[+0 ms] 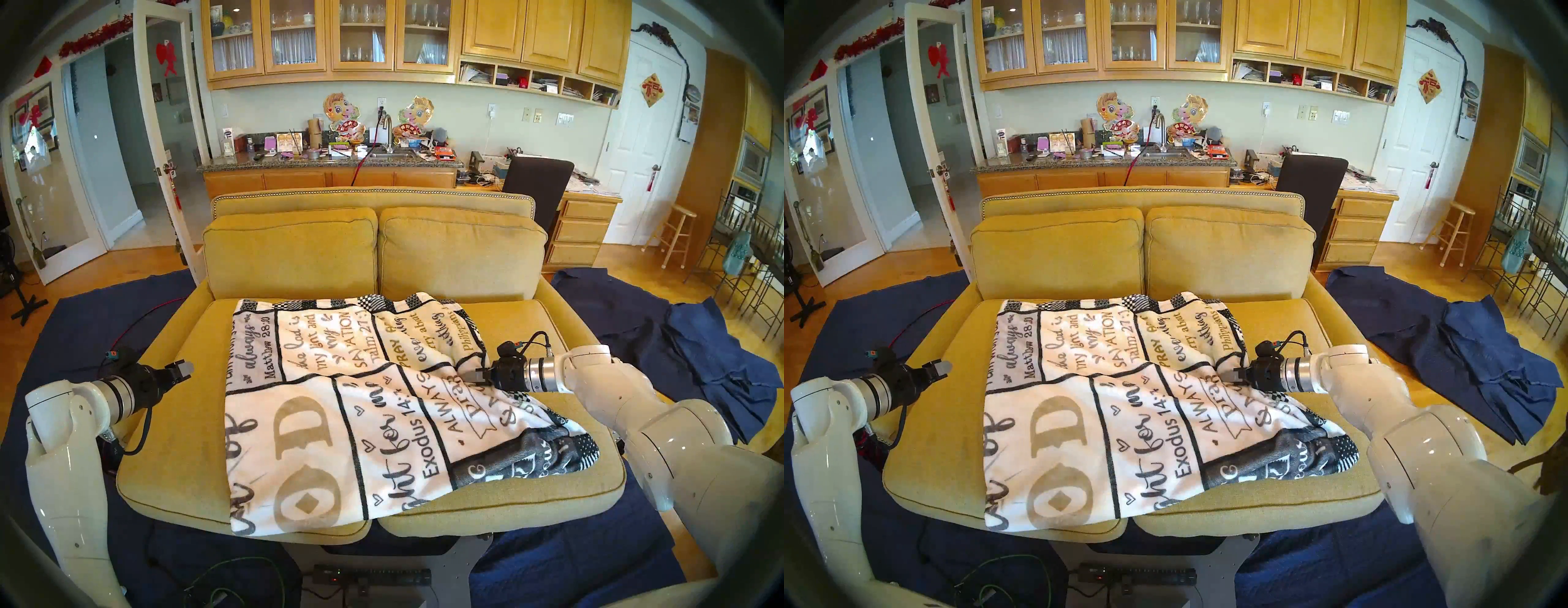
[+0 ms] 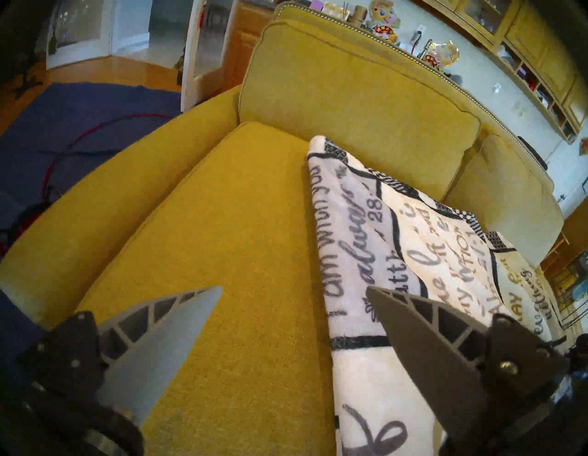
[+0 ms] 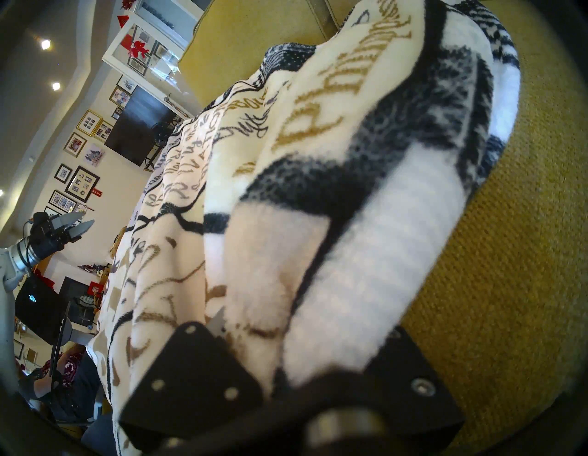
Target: Fold the blanket in half twice
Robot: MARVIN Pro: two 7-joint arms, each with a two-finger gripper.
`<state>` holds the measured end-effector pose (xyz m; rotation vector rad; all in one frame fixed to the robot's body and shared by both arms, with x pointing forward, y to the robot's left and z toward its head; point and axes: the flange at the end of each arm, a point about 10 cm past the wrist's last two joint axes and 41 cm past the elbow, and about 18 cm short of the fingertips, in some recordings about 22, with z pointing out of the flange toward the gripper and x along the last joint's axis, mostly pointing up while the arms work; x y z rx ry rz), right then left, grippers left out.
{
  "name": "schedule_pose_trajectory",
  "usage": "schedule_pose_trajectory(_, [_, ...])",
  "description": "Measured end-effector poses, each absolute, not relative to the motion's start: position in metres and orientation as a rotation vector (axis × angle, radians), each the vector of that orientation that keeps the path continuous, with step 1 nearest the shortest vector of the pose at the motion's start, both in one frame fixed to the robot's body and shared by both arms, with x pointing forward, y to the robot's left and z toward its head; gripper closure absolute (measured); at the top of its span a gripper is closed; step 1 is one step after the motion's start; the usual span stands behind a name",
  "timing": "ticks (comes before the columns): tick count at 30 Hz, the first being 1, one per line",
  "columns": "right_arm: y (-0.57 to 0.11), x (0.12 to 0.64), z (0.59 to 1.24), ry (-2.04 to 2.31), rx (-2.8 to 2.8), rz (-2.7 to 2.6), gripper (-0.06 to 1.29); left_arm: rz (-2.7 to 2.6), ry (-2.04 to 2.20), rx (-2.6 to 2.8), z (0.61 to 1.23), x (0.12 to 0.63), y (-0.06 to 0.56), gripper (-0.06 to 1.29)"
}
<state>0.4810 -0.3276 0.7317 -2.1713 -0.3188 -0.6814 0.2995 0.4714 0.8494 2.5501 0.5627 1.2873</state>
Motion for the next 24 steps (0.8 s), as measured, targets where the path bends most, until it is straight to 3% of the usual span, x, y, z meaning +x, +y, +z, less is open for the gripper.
schedule_pose_trajectory(24, [-0.328,0.481,0.732,-0.319,-2.171,-0.682,1.06,1.096,0.574,2.442,0.815,0.335,0.472,0.0])
